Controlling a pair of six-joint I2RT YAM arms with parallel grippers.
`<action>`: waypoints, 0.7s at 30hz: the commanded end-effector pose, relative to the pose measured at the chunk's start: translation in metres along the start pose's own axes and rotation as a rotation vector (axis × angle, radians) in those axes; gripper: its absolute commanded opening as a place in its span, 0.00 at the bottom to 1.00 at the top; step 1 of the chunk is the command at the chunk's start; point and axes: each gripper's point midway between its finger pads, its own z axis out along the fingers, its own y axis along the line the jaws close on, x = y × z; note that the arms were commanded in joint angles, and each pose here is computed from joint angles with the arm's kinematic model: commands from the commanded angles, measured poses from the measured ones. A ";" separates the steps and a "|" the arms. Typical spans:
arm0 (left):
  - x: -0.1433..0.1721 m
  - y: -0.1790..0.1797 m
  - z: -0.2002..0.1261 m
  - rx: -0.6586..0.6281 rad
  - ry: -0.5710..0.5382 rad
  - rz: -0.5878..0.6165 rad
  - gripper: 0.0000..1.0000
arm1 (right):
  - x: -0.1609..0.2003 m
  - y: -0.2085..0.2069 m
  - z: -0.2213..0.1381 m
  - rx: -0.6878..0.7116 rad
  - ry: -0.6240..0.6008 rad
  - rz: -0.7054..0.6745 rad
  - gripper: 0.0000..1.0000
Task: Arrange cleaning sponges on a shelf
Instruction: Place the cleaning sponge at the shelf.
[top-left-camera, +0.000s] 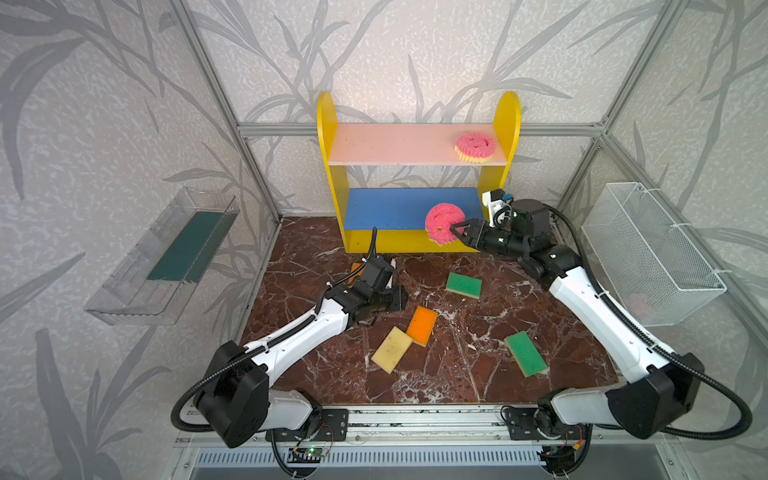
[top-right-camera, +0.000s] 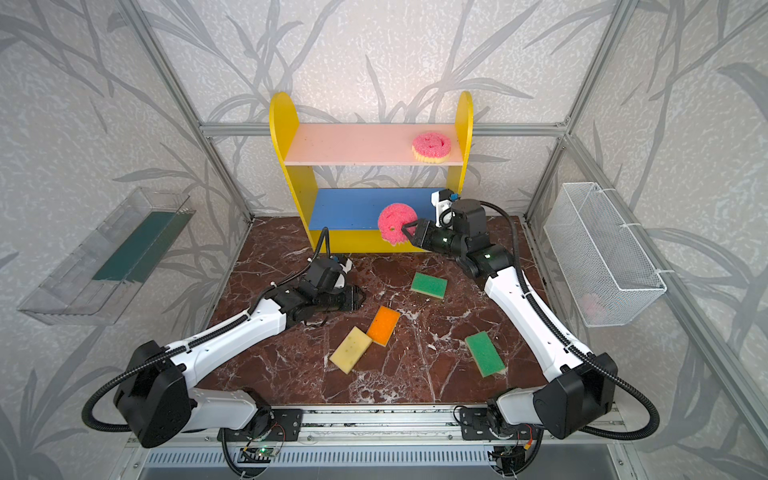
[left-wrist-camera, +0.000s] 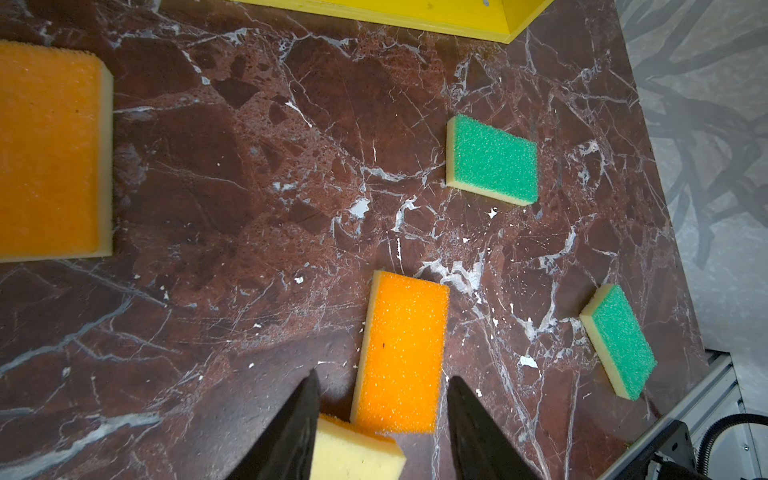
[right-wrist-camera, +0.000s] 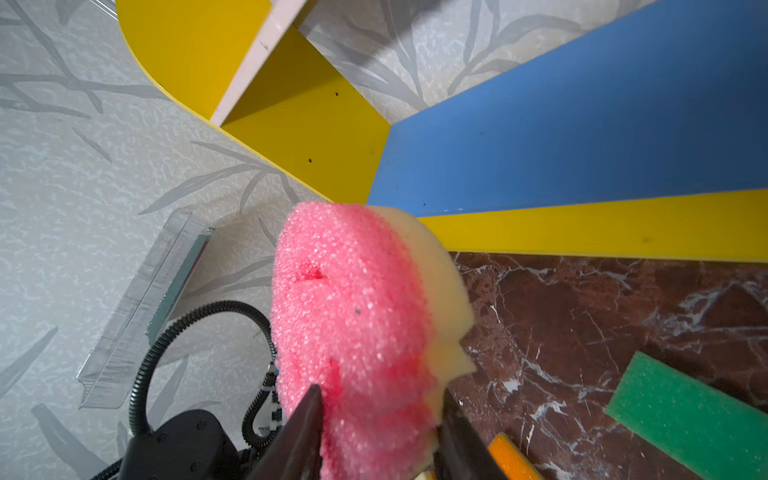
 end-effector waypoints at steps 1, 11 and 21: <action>0.009 0.005 -0.008 0.002 0.014 0.000 0.52 | -0.023 0.016 0.002 -0.011 -0.047 -0.031 0.42; 0.016 0.006 -0.018 0.007 0.016 0.017 0.53 | -0.066 0.035 0.029 -0.046 -0.139 -0.079 0.42; 0.018 0.006 -0.019 0.013 0.025 0.018 0.53 | -0.096 0.052 0.052 -0.109 -0.222 -0.094 0.43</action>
